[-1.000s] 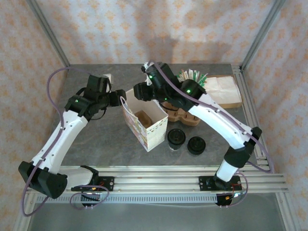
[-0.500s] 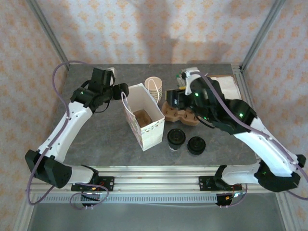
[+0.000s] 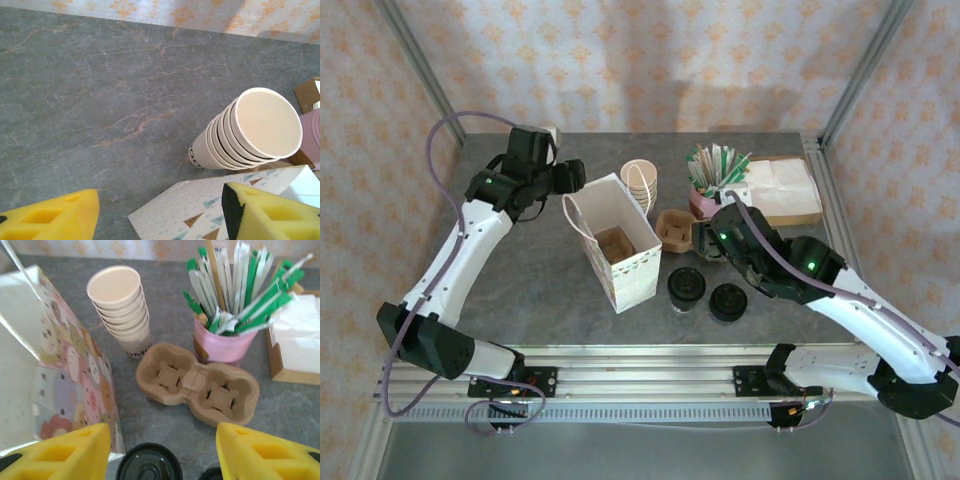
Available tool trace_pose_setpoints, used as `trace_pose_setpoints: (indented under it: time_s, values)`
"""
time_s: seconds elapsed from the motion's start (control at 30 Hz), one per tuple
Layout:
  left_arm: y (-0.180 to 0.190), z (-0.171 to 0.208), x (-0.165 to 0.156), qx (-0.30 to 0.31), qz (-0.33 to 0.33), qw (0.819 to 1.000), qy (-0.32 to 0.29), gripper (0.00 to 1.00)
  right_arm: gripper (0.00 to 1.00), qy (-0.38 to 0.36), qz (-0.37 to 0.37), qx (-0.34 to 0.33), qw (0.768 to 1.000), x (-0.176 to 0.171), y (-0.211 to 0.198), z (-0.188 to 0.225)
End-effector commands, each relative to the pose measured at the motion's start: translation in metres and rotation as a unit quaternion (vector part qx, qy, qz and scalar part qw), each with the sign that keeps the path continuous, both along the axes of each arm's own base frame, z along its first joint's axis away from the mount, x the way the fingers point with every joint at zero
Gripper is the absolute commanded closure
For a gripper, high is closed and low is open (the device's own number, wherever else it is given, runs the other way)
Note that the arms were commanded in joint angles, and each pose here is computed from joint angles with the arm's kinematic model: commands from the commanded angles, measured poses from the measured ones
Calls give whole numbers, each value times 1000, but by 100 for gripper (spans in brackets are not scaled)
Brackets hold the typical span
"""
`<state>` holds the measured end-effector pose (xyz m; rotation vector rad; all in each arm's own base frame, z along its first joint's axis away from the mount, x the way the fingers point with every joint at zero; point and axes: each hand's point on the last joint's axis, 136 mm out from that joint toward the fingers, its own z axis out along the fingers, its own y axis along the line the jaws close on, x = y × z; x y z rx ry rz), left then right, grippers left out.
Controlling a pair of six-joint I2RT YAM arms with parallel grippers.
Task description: Pack the takeout coffee
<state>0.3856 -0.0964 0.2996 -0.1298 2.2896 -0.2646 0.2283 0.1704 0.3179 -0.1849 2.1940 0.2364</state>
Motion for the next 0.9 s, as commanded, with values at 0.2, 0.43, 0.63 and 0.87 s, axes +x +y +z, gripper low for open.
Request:
trace_pose_setpoints:
  time_s: [0.2, 0.43, 0.63, 0.87]
  values:
    - [22, 8, -42, 17, 24, 1000, 4, 31, 39, 49, -71, -16, 996, -10, -29, -45]
    - [23, 12, -63, -1, 19, 1000, 5, 27, 39, 99, -89, -12, 991, -19, -30, -80]
    - [32, 7, -86, -7, 34, 999, 3, 25, 39, 127, -83, -15, 988, -23, -24, -101]
    - [46, -7, -112, -13, 66, 998, 2, 22, 35, 165, -66, -24, 984, -28, -13, -117]
